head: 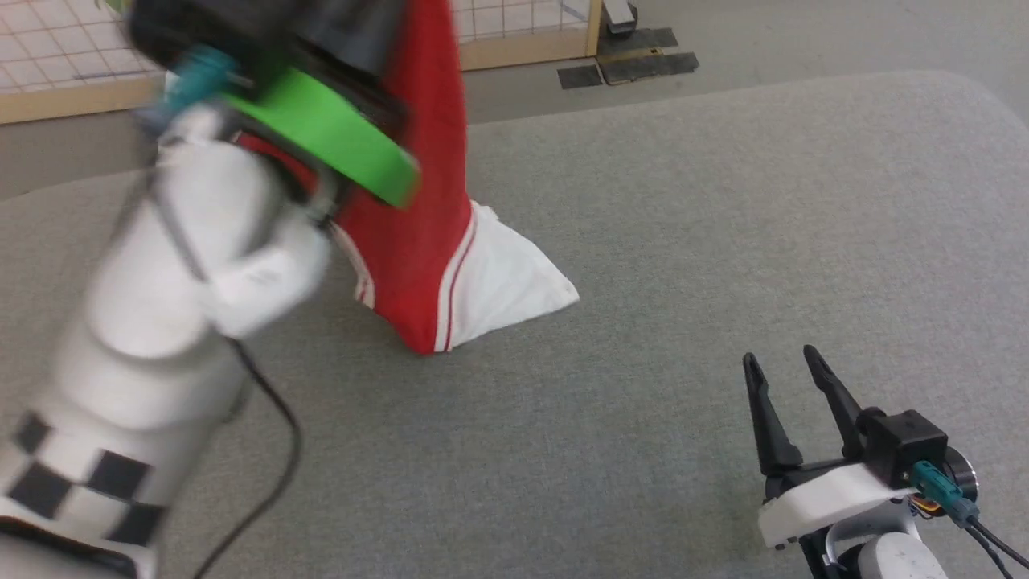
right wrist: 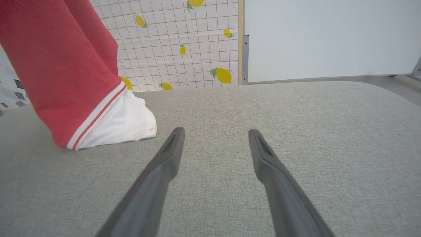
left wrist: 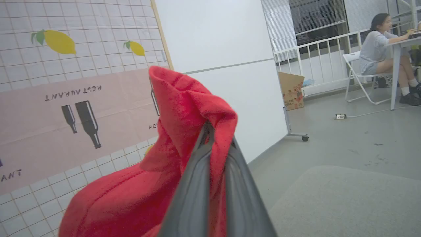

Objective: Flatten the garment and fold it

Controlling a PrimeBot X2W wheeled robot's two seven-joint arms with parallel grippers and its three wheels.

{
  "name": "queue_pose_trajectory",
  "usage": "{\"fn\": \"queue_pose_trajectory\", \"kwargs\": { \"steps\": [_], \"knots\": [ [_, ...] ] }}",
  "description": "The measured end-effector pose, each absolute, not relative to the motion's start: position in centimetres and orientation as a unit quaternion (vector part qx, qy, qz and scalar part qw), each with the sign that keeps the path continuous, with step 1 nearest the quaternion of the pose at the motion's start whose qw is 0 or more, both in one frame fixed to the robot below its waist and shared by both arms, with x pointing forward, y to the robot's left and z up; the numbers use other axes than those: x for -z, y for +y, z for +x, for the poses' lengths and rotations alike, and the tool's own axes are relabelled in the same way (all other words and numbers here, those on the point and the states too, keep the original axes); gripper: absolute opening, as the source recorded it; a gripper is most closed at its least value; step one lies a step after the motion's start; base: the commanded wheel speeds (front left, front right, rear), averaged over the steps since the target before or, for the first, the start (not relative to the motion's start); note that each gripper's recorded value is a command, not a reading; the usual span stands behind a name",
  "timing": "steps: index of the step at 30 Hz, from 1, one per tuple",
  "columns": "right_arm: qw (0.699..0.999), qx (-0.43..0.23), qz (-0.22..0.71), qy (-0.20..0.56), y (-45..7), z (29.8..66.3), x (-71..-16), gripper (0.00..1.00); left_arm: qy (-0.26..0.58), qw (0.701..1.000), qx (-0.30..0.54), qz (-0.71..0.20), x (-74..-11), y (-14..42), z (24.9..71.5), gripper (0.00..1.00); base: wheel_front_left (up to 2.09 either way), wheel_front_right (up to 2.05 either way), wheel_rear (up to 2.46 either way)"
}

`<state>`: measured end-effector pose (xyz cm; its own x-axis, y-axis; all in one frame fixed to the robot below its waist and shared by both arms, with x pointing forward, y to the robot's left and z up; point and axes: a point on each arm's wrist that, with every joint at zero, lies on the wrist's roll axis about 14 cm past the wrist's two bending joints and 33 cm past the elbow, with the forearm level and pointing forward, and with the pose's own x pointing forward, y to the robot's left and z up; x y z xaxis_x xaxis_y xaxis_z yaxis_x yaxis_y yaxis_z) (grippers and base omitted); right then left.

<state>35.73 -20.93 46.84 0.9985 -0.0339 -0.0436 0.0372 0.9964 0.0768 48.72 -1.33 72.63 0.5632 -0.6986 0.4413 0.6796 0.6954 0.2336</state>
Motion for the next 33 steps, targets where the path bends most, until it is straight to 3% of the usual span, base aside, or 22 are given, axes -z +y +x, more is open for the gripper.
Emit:
{"fn": "queue_pose_trajectory", "kwargs": {
  "steps": [3,8,14,15,16,17,24,33],
  "knots": [
    [0.999,0.024,0.039,0.017,-21.4,35.8,-47.1,1.00,-0.206,0.869,0.449,0.025,-69.0,-5.5,45.8,0.00,0.00,0.00,0.00],
    [0.998,0.043,0.038,0.018,-22.7,35.7,-46.9,1.00,-0.022,0.838,0.545,0.028,-55.7,-11.0,38.7,0.00,0.00,0.00,0.00],
    [0.998,0.055,0.036,0.023,-23.5,35.8,-46.6,1.00,0.130,0.808,0.575,-0.001,-45.6,-12.7,31.5,0.00,0.00,0.00,0.00],
    [0.998,0.055,0.036,0.024,-23.4,35.8,-46.5,1.00,0.147,0.804,0.577,-0.001,-44.6,-12.8,30.6,0.15,0.00,0.00,0.00],
    [0.998,0.054,0.035,0.025,-23.4,35.8,-46.5,1.00,0.167,0.800,0.576,-0.001,-43.5,-12.6,29.9,0.61,0.00,0.00,0.00],
    [0.998,0.052,0.035,0.025,-23.3,35.9,-46.5,1.00,0.184,0.798,0.574,-0.001,-42.5,-12.4,29.3,1.00,0.00,0.00,0.00],
    [0.999,0.035,0.034,0.024,-22.2,36.4,-46.5,1.00,0.159,0.820,0.549,-0.021,-43.1,-11.5,30.3,1.00,0.00,0.00,0.00],
    [1.000,0.006,0.030,0.001,-20.4,36.6,-48.0,1.00,0.021,0.911,0.410,-0.038,-51.0,-5.3,38.8,1.00,0.00,0.00,0.00]
  ]
}}
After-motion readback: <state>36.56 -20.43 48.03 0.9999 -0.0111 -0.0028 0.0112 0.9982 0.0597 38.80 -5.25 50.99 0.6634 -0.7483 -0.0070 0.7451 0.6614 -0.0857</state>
